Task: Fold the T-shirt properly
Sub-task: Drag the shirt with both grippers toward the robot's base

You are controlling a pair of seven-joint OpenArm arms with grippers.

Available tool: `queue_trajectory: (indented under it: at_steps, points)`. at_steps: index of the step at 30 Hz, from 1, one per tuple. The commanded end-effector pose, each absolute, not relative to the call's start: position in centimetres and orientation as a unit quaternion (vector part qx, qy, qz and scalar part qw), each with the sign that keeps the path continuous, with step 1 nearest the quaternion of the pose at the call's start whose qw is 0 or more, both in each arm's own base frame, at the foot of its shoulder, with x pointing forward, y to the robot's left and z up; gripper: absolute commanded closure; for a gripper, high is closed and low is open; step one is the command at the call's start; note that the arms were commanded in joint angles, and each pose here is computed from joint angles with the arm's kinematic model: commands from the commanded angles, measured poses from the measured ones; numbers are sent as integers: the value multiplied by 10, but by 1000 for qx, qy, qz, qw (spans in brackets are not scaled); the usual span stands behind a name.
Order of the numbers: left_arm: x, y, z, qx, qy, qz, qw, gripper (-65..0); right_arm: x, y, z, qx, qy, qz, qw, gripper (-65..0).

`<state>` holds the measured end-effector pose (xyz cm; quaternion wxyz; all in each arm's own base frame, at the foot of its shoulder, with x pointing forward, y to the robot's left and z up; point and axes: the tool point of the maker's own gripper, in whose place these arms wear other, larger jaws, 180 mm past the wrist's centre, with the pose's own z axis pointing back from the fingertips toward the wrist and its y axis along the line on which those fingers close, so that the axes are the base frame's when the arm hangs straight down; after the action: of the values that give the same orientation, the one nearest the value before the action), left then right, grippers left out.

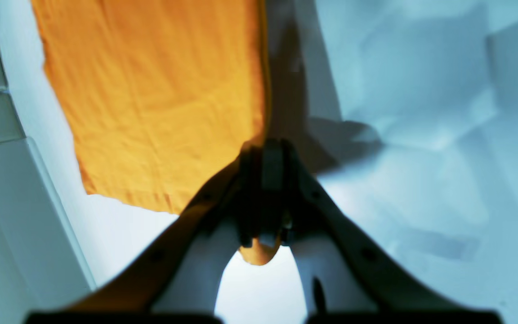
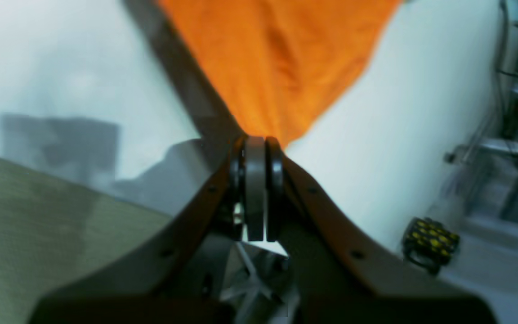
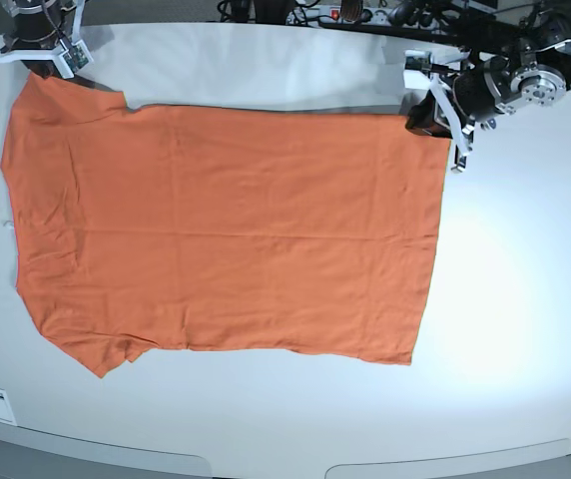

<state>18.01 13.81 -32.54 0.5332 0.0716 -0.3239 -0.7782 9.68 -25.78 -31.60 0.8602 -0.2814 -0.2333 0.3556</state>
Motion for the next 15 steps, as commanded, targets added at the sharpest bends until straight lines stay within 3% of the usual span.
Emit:
queue_trajectory:
  at_steps: [1, 8, 15]
  points:
    - [181, 138, -315, 78, -332, -781, 523, 0, 95, -258, -309, -288, -235, 361, 855, 0]
    - [153, 132, -310, 66, -318, -791, 518, 0, 66, -263, -315, -283, -194, 364, 866, 0]
    - [151, 136, -308, 96, -311, -804, 498, 0, 57, -275, -306, -324, -177, 376, 850, 0]
